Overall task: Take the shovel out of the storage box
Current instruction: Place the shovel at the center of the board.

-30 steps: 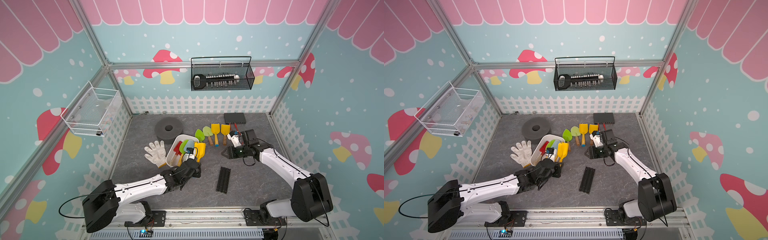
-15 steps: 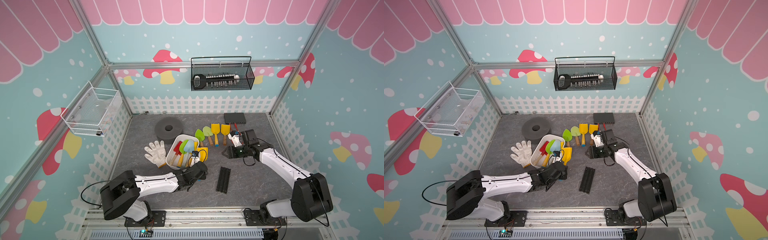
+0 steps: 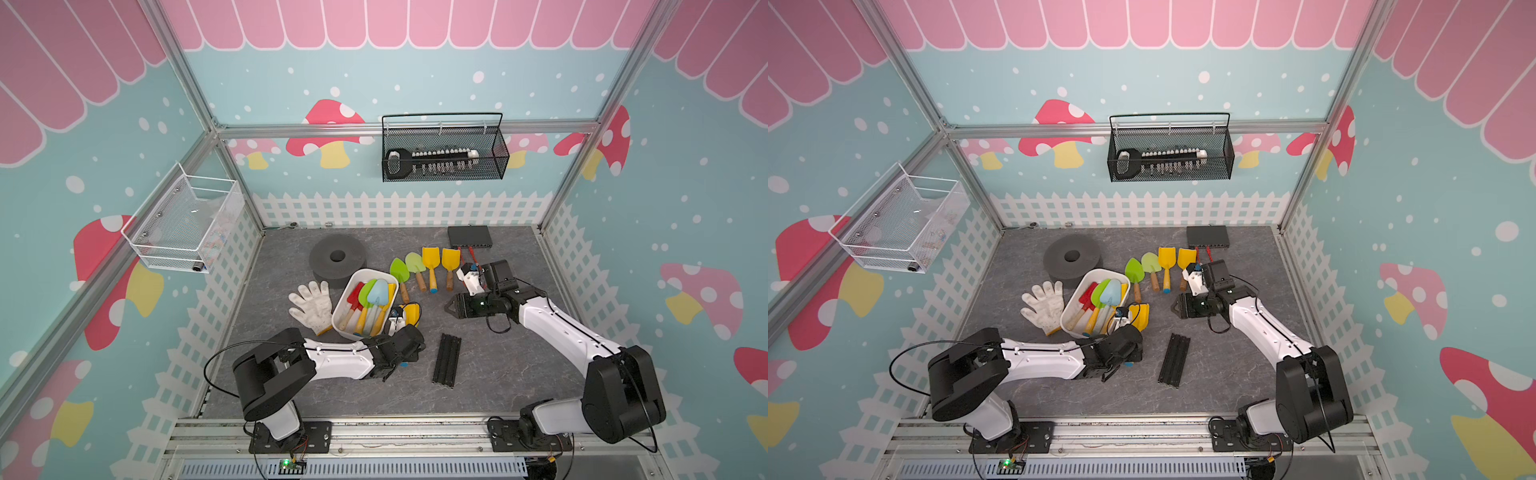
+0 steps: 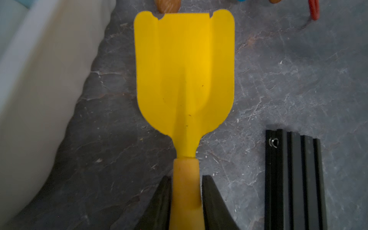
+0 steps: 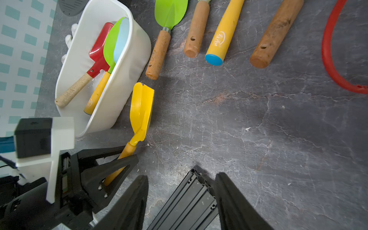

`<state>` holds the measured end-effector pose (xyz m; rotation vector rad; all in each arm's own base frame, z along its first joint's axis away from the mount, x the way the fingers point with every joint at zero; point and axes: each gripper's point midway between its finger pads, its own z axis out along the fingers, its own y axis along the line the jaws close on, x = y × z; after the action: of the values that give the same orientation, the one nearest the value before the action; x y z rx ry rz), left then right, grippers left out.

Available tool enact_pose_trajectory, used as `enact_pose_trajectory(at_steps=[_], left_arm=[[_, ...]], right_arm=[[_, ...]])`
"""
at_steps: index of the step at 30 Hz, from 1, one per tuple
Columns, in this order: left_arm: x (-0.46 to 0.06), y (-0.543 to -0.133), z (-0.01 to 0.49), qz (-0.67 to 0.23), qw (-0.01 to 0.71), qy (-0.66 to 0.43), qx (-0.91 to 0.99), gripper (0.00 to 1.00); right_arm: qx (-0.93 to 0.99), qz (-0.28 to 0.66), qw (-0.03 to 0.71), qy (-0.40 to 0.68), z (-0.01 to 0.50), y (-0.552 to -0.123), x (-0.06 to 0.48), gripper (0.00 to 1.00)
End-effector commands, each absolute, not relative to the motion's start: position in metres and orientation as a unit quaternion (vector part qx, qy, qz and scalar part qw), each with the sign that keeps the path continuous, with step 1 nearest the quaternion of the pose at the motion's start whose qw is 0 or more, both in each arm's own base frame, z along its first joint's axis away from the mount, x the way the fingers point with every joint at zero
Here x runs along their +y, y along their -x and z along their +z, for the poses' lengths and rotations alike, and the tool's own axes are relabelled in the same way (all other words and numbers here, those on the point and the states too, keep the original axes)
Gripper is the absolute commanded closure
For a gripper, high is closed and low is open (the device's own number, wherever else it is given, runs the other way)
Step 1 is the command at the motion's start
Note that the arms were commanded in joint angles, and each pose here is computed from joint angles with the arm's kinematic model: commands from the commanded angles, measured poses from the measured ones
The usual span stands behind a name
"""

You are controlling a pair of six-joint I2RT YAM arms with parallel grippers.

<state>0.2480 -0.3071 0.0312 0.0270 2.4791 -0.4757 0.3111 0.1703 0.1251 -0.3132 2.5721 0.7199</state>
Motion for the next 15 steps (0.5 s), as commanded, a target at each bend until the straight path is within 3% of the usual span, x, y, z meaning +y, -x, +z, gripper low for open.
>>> enact_pose_trajectory(at_steps=[1, 15], left_arm=[[-0.315, -0.248, 0.029, -0.202, 0.292, 0.011, 0.935, 1.00], [-0.305, -0.249, 0.016, -0.170, 0.285, 0.030, 0.943, 1.00]], right_arm=[[0.934, 0.260, 0.221, 0.106, 0.125, -0.307, 0.166, 0.41], [0.934, 0.258, 0.225, 0.102, 0.126, -0.306, 0.162, 0.40]])
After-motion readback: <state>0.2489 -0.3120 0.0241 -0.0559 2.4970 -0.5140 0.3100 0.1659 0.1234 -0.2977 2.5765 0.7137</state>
